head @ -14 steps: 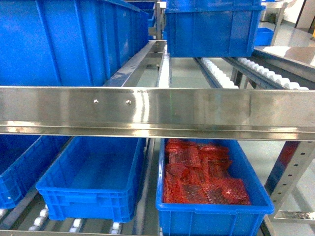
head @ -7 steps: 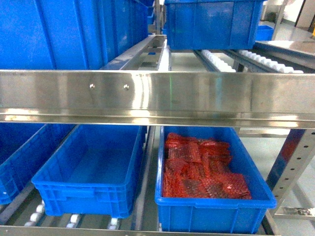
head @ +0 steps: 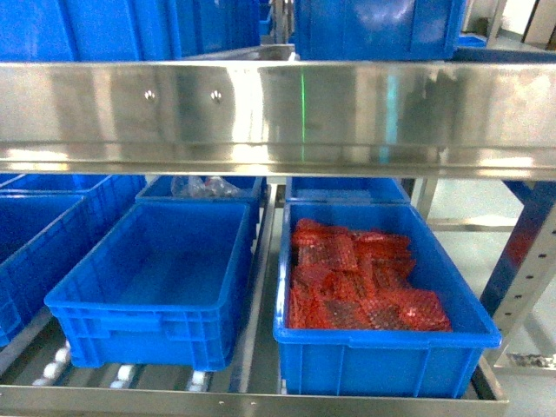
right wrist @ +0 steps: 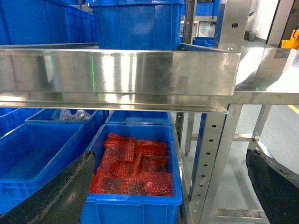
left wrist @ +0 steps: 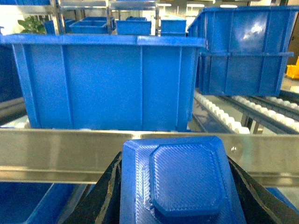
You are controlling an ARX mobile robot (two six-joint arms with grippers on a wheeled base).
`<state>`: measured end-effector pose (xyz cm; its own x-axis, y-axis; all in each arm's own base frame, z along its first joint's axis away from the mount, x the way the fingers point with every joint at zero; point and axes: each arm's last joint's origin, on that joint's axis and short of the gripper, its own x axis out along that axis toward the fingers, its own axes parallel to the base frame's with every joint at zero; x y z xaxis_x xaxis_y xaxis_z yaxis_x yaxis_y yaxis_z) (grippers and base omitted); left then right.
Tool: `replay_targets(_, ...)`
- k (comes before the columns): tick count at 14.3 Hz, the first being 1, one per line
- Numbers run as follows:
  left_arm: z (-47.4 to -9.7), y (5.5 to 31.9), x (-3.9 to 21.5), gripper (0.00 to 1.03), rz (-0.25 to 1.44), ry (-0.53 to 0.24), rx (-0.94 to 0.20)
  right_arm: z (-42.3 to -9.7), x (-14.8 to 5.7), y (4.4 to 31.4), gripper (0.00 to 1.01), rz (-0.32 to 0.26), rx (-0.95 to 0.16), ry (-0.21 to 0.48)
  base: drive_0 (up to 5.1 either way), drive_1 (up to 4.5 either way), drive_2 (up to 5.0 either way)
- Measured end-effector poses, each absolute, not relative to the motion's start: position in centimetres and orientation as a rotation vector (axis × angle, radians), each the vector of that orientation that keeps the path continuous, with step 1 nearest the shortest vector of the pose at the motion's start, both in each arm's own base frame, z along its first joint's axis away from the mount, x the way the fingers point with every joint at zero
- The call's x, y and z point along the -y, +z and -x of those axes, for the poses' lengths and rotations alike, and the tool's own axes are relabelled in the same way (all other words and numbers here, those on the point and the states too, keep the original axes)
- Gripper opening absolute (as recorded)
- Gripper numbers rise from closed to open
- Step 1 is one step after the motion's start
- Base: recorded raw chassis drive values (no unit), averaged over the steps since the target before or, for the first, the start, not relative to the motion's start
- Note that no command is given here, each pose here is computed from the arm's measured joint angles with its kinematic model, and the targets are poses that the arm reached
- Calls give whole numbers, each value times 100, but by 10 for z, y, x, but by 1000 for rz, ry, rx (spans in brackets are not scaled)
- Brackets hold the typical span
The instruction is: Pick blue part to blue bin on bottom shelf
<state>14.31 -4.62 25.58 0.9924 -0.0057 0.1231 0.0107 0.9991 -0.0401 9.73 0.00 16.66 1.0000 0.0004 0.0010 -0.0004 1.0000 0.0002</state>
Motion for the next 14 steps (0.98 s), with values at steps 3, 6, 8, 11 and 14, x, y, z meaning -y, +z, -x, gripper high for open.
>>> replay_targets(3, -143, 256, 46, 44, 40, -8, 121, -97, 0, 167, 98, 0, 4, 0, 0, 0, 0)
replay_targets(6, -143, 256, 46, 44, 40, -8, 122, -97, 0, 167, 98, 1, 2, 0, 0, 0, 0)
replay_targets(8, -143, 256, 46, 44, 40, -8, 122, -97, 0, 167, 98, -1, 1, 0, 0, 0, 0)
replay_targets(11, -143, 256, 46, 44, 40, -8, 122, -97, 0, 167, 98, 0, 0, 0, 0, 0, 0)
replay_targets(14, -143, 256, 46, 44, 41, -9, 124, -97, 0, 167, 98, -1, 0, 0, 0, 0, 0)
